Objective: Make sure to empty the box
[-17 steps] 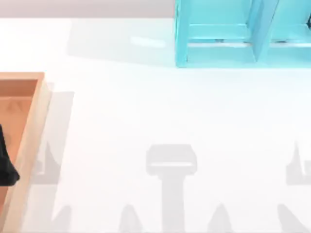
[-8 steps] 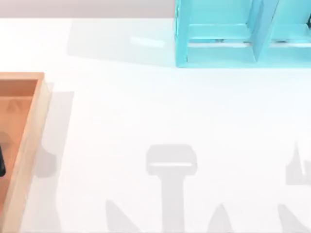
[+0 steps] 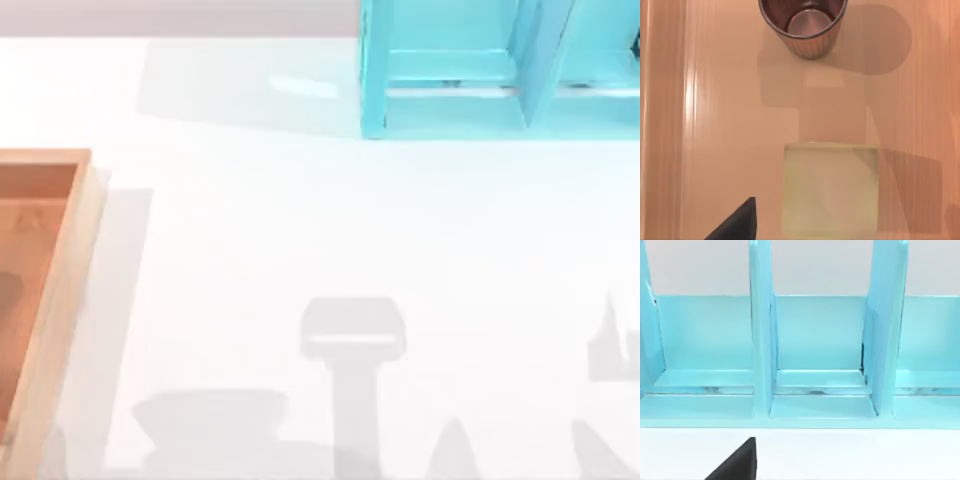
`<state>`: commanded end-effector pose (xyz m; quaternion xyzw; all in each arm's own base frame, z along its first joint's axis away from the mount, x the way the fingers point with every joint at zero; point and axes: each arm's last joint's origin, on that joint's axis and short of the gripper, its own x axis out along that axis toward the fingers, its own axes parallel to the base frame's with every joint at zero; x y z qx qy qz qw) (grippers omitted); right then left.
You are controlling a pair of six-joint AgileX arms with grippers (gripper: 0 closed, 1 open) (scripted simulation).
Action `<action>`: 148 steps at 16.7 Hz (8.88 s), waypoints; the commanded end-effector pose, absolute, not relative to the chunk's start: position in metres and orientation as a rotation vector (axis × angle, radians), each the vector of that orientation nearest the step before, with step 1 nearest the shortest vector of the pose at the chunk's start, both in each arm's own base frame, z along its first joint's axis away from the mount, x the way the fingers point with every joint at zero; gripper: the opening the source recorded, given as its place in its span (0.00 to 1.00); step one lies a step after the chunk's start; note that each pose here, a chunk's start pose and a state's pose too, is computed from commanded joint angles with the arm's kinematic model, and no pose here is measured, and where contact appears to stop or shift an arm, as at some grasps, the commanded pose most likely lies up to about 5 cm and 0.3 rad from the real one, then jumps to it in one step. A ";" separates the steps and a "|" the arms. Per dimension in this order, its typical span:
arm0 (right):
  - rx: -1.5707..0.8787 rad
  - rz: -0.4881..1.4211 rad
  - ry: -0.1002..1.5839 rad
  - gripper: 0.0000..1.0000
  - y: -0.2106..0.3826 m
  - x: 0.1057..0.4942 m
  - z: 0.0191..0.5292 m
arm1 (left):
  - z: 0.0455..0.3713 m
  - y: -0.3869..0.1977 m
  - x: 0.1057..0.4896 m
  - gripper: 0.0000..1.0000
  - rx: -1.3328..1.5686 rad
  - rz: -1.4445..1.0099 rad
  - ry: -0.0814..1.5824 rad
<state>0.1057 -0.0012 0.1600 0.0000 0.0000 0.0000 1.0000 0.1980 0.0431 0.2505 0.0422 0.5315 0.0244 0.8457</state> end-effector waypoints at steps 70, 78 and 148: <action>0.000 0.000 0.000 1.00 -0.001 0.106 0.160 | 0.271 0.080 0.261 0.00 0.020 -0.032 1.568; 0.000 0.000 0.000 1.00 -0.001 0.106 0.160 | 0.275 0.082 0.275 0.00 0.002 -0.032 1.553; 0.000 0.000 0.000 1.00 -0.001 0.106 0.160 | 0.141 -0.133 0.474 1.00 0.081 -0.074 1.548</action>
